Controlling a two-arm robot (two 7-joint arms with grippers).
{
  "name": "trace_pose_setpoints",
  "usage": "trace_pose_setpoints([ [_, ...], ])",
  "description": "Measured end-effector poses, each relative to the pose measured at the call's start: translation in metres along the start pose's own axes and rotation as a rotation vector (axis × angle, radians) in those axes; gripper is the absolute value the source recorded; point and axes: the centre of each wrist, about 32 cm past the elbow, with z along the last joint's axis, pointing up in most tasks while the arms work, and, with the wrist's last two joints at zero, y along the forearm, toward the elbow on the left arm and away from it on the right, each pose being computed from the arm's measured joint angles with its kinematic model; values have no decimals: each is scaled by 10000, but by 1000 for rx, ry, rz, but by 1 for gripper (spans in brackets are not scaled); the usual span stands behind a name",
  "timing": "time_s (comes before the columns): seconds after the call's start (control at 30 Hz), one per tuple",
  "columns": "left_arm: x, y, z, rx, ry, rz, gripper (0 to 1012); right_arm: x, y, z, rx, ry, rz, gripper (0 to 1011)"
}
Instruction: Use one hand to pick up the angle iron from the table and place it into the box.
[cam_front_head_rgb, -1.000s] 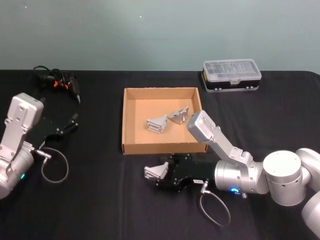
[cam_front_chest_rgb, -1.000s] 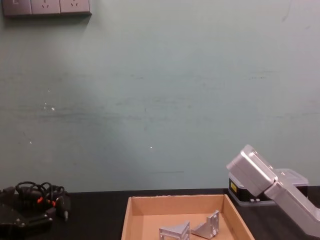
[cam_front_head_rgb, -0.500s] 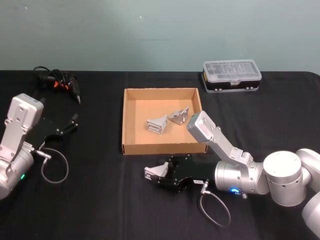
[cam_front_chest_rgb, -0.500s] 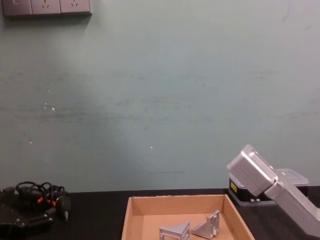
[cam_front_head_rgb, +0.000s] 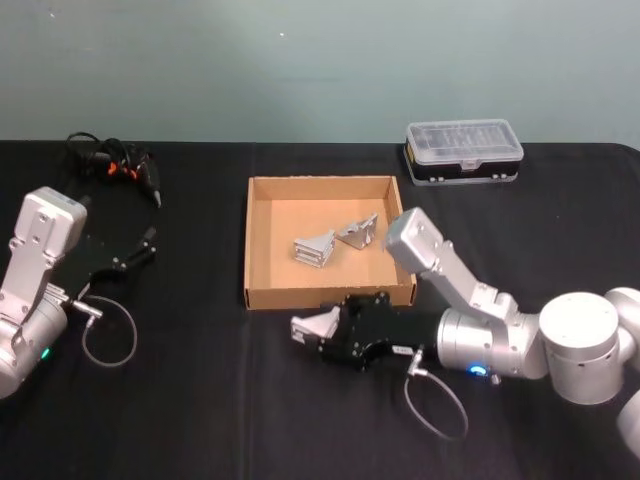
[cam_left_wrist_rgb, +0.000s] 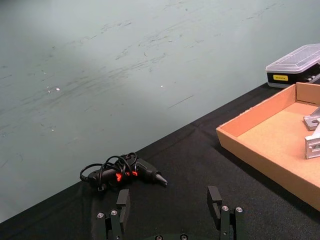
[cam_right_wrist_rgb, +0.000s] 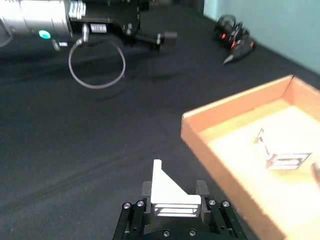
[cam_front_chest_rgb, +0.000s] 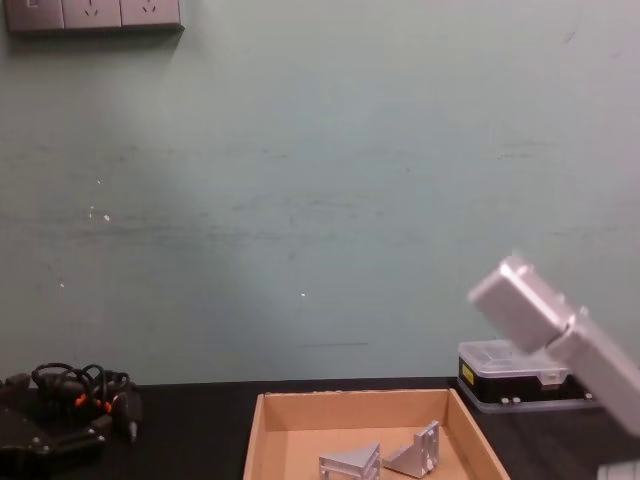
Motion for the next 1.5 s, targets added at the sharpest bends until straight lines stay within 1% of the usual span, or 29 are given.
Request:
trace_pose_setpoints([
  [0.1,0,0,0,0,0,0,1011,18,-76,119,38,-24,-4,531],
  [0.2,0,0,0,0,0,0,1011,32,-122,212,69,-40,1,531],
  [0.23,0,0,0,0,0,0,1011,49,-146,274,87,-50,2,531],
  [0.3,0,0,0,0,0,0,1011,70,-167,340,101,-62,-1,531],
  [0.33,0,0,0,0,0,0,1011,95,-188,402,112,-72,-9,533],
  [0.37,0,0,0,0,0,0,1011,95,-188,402,112,-72,-9,533],
  [0.47,0,0,0,0,0,0,1011,157,-220,504,123,-89,-39,531],
  [0.5,0,0,0,0,0,0,1011,194,-231,552,126,-96,-55,531],
  [0.53,0,0,0,0,0,0,1012,216,-235,572,125,-99,-64,531],
  [0.63,0,0,0,0,0,0,1011,352,-229,630,114,-95,-107,531],
  [0.67,0,0,0,0,0,0,1011,352,-229,630,114,-95,-107,531],
  [0.7,0,0,0,0,0,0,1012,408,-224,640,106,-90,-125,531],
  [0.77,0,0,0,0,0,0,1011,460,-218,648,98,-89,-150,531],
  [0.97,0,0,0,0,0,0,1012,551,-190,633,73,-78,-196,531],
  [1.1,0,0,0,0,0,0,1011,631,-137,614,57,-64,-212,531],
  [1.13,0,0,0,0,0,0,1011,631,-137,614,57,-64,-212,531],
  [1.27,0,0,0,0,0,0,1011,718,-70,602,45,-50,-224,531],
  [1.37,0,0,0,0,0,0,1011,814,14,602,30,-35,-225,531],
  [1.4,0,0,0,0,0,0,1011,814,14,602,30,-35,-225,531],
  [1.5,0,0,0,0,0,0,1011,911,107,604,16,-17,-217,533],
])
